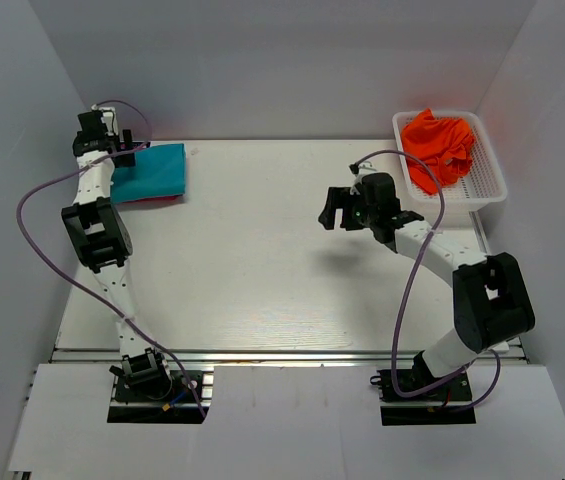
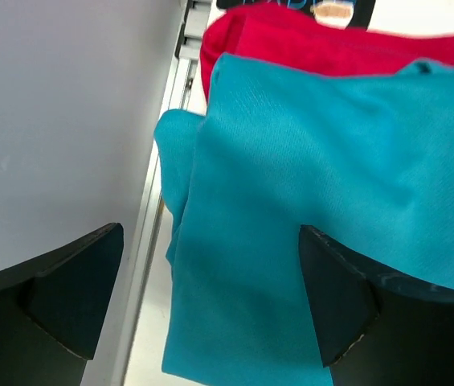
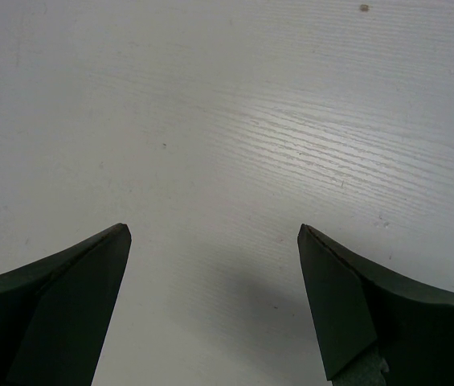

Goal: Fold and stack the t-shirts
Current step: Put the neatly folded tshirt into the corner of the board with the left arm

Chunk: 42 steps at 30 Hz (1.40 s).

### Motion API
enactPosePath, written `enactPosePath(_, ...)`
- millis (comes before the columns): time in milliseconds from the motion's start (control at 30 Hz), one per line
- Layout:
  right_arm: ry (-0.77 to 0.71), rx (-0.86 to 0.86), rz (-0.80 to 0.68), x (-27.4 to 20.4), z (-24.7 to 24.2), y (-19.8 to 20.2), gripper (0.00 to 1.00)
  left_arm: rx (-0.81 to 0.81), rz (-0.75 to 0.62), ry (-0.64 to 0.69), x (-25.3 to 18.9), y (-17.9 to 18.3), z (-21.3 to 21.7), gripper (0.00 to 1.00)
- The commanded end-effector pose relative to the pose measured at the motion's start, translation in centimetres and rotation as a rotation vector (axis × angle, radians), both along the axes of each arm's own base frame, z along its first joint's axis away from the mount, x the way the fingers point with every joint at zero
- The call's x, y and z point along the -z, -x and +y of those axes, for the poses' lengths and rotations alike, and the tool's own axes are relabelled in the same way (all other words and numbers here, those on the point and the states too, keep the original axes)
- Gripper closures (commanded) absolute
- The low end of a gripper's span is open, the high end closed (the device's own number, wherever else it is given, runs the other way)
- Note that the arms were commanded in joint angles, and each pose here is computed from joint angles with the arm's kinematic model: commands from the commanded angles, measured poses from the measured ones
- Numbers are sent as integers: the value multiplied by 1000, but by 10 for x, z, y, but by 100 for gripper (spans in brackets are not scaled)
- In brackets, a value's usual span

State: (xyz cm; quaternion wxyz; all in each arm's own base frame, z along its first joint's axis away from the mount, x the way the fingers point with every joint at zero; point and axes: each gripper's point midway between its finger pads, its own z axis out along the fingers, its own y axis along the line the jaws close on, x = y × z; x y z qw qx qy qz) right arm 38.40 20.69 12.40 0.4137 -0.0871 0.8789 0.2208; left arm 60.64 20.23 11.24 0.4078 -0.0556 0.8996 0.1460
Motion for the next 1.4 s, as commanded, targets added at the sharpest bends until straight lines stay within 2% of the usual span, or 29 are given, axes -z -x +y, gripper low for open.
enactPosePath(0, -50, -7, -41, -23, 9, -9, 10, 0, -193, 29, -81, -9, -6, 0)
enactPosePath(100, -88, -33, -73, -32, 14, -6, 10, 66, -272, 97, -115, -9, -32, 0)
enactPosePath(267, -115, -40, -108, -40, 12, 4, 10, 84, -357, 180, -159, -1, -54, 0)
enactPosePath(433, -127, -11, -143, -46, 1, 19, 10, 280, -354, 371, -166, 15, -126, 0)
enactPosePath(467, -127, 2, -148, -48, -2, 19, 10, 309, -367, 386, -178, 23, -140, 0)
enactPosePath(567, -112, 22, -149, -42, -10, 29, 10, 360, -323, 424, -163, 41, -194, 0)
enactPosePath(600, -102, 27, -137, -35, -14, 33, 10, 340, -305, 414, -154, 63, -207, 0)
enactPosePath(667, -100, 33, -127, -31, -16, 39, 10, 388, -337, 415, -157, 83, -252, 0)
enactPosePath(700, -105, 27, -110, -26, -16, 43, 10, 356, -274, 440, -120, 104, -263, 0)
enactPosePath(733, -101, 24, -96, -20, -17, 47, 10, 385, -359, 442, -147, 120, -275, 0)
enactPosePath(767, -108, 25, -105, -22, -17, 49, 10, 410, -360, 450, -142, 135, -298, 0)
enactPosePath(800, -110, 8, -88, -15, -16, 56, 10, 402, -298, 463, -108, 157, -307, 0)
enactPosePath(867, -126, -1, -98, -16, -16, 61, 10, 396, -272, 450, -88, 188, -318, 0)
enactPosePath(900, -134, -10, -97, -15, -15, 63, 10, 437, -251, 450, -82, 202, -337, 0)
enactPosePath(1067, -165, -21, -85, -2, -15, 76, 10, 495, -150, 445, -29, 263, -357, 0)
enactPosePath(1100, -172, -22, -92, -2, -15, 78, 10, 500, -165, 442, -32, 272, -355, 0)
enactPosePath(1167, -181, -38, -95, 0, -13, 81, 10, 464, -161, 434, -20, 282, -350, 0)
enactPosePath(1367, -205, -55, -144, -11, -9, 79, 10, 539, -192, 452, -26, 293, -360, 0)
